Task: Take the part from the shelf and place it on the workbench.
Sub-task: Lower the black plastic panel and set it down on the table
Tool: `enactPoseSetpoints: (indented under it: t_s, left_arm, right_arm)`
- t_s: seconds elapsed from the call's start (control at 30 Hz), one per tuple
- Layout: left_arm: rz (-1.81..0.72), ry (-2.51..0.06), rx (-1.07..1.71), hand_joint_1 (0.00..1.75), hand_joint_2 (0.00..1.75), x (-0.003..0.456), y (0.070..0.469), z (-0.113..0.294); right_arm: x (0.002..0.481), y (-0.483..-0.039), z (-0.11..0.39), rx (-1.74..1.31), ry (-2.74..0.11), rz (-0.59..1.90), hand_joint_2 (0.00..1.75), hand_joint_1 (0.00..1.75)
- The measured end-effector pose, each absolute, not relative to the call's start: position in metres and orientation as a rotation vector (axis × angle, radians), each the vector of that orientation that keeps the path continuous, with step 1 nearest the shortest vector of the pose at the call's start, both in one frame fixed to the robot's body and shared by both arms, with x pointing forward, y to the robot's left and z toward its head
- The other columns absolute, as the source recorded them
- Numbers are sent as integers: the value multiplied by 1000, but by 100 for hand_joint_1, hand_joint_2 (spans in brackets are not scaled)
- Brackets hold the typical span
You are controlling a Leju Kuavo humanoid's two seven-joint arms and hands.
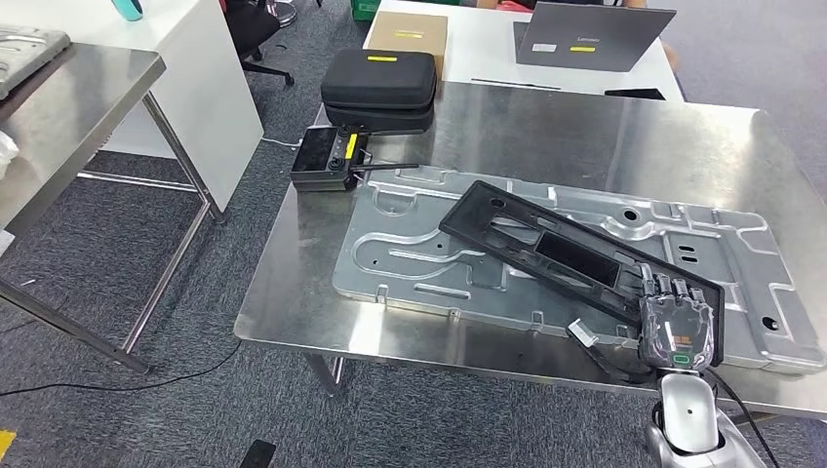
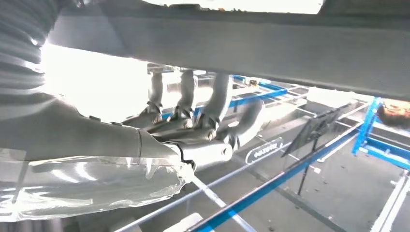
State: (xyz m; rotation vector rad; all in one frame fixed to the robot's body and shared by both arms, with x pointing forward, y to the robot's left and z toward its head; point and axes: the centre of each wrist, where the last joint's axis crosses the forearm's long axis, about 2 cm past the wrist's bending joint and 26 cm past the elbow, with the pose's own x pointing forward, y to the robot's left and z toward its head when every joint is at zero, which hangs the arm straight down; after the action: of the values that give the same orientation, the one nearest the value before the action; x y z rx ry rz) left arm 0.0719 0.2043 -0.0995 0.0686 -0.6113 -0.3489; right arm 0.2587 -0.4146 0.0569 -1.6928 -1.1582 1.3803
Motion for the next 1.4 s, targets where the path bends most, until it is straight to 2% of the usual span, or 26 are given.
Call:
enactPoseSetpoints:
  t_s: [0.37,0.5,0.97,1.2,1.4]
  left_arm:
    - [-345,-610,68,0,0,70,204,-100]
    - [-343,-611,69,0,0,70,205,-100]
    - [-331,-607,69,0,0,65,205,-101]
    - [-297,-610,69,0,0,59,206,-102]
    - [-276,-614,72,0,0,59,207,-102]
  right_arm:
    - [250,-410,59,-1706,-1194,1315,175,0]
    - [251,-408,61,-1710,-1205,1303,0,0]
    - [223,-400,79,-1749,-1328,1235,0,0]
    - [183,-429,113,-1662,-1325,1453,0,0]
    - [163,-449,149,-1656,-1336,1536,0,0]
